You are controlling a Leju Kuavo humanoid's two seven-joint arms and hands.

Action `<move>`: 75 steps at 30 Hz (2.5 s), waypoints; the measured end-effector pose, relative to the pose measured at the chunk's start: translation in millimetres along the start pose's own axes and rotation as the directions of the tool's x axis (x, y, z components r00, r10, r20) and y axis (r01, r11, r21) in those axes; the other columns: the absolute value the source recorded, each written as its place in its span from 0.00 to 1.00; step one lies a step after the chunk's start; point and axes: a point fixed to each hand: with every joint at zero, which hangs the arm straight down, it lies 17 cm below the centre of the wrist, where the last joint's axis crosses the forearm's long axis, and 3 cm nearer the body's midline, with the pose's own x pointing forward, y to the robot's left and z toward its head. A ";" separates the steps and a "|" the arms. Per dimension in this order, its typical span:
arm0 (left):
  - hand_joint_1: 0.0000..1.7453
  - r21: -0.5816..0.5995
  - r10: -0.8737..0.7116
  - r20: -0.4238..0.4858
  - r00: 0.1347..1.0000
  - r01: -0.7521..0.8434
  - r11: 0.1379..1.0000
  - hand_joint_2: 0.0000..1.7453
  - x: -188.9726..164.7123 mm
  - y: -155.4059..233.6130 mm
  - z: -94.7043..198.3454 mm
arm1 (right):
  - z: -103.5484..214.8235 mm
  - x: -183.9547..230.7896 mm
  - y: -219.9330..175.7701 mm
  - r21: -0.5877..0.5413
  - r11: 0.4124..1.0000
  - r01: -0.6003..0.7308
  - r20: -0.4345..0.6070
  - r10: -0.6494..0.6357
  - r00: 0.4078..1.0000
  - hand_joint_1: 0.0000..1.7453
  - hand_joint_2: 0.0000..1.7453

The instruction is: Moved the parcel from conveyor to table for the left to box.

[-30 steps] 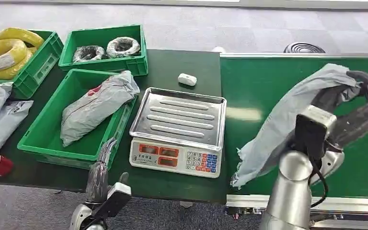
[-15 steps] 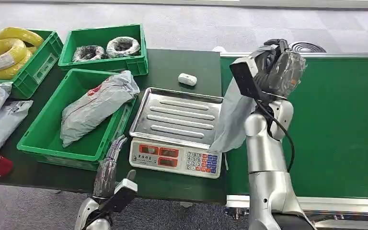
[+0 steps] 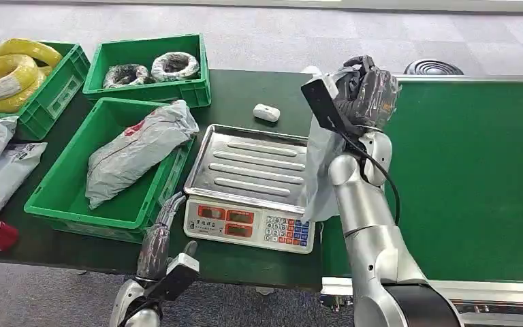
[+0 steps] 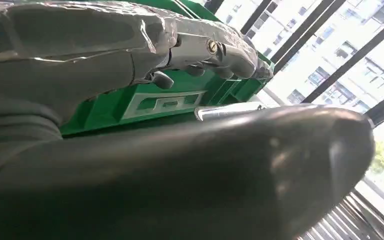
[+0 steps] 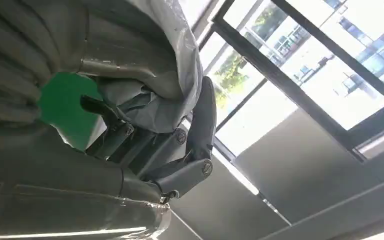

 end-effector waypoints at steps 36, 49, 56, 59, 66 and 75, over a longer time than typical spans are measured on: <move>0.00 -0.006 -0.003 -0.032 0.999 0.002 1.000 0.00 -9.9 0.2 19.0 | 57.3 222.5 54.3 0.312 0.925 0.216 0.472 -0.348 0.810 1.00 1.00; 0.00 0.017 -0.027 -0.063 0.998 0.028 0.999 0.00 -10.4 8.0 28.8 | 104.6 254.2 62.0 0.379 0.884 0.275 0.500 -0.446 0.742 0.00 1.00; 0.00 0.033 -0.036 -0.084 0.996 0.039 0.999 0.00 -11.1 15.0 36.7 | 135.6 260.3 55.3 0.395 0.854 0.339 0.484 -0.507 0.713 0.00 1.00; 0.00 0.030 -0.040 -0.089 0.995 0.043 0.999 0.00 -11.7 15.1 40.9 | 143.2 258.0 47.6 0.380 0.853 0.358 0.480 -0.512 0.712 0.00 1.00; 0.00 0.022 -0.041 -0.091 0.995 0.043 0.999 0.00 -11.6 13.6 44.0 | 152.1 245.9 37.8 0.348 0.862 0.368 0.476 -0.501 0.723 0.00 1.00; 0.00 0.004 -0.038 -0.061 0.997 0.039 0.999 0.00 -4.8 9.1 36.6 | 161.8 217.4 39.3 0.311 0.888 0.338 0.447 -0.451 0.773 0.00 1.00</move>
